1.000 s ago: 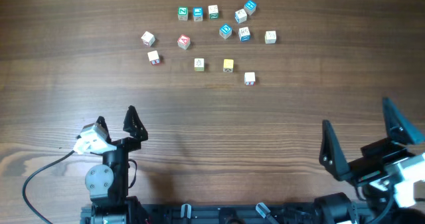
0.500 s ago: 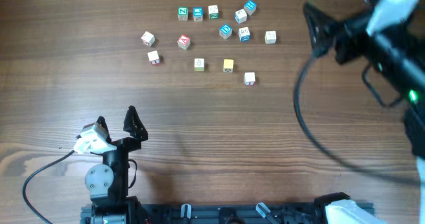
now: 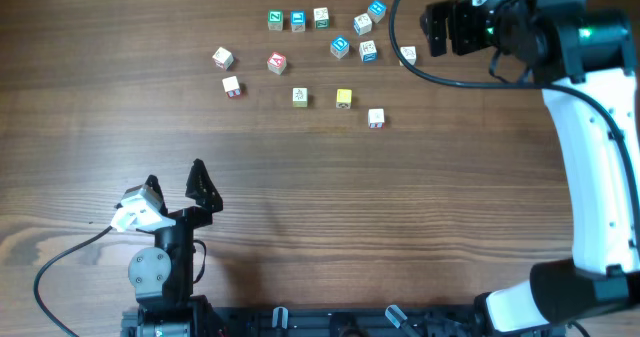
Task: Form a horizontal line
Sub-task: 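Reach the right gripper forward over the green-lettered block near the cluster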
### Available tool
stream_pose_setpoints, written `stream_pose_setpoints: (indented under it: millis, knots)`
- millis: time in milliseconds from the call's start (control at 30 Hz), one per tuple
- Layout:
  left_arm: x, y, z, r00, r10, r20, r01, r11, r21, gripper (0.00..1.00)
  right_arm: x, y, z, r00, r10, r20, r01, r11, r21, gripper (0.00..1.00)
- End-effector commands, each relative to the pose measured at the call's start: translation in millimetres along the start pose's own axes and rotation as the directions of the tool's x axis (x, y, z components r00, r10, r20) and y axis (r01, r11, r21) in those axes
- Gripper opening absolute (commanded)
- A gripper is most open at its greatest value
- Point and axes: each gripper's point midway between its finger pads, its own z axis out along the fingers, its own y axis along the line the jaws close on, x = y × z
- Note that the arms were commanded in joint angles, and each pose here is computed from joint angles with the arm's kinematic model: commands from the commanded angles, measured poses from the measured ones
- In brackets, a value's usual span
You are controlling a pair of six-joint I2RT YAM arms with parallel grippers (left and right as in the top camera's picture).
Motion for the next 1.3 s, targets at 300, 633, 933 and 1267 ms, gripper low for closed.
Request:
stream_pose_setpoints:
  millis: [300, 633, 933, 1267]
  knots:
    - [0, 2, 0, 1.0, 0.023, 0.002, -0.023, 1.0, -0.008, 1.0, 2, -3, 11, 1.0, -0.001, -0.026, 0.001, 1.0, 0.0, 1.0]
    - [0, 2, 0, 1.0, 0.023, 0.002, -0.023, 1.0, -0.008, 1.0, 15, 12, 10, 0.997, 0.008, -0.077, -0.014, 0.997, -0.081, 1.0]
    - [0, 2, 0, 1.0, 0.023, 0.002, -0.023, 1.0, -0.008, 1.0, 26, 12, 19, 0.993, 0.013, -0.114, -0.023, 0.996, -0.085, 0.62]
    - [0, 2, 0, 1.0, 0.023, 0.002, -0.023, 1.0, -0.008, 1.0, 29, 12, 22, 0.992, 0.015, -0.125, -0.026, 0.996, -0.087, 0.04]
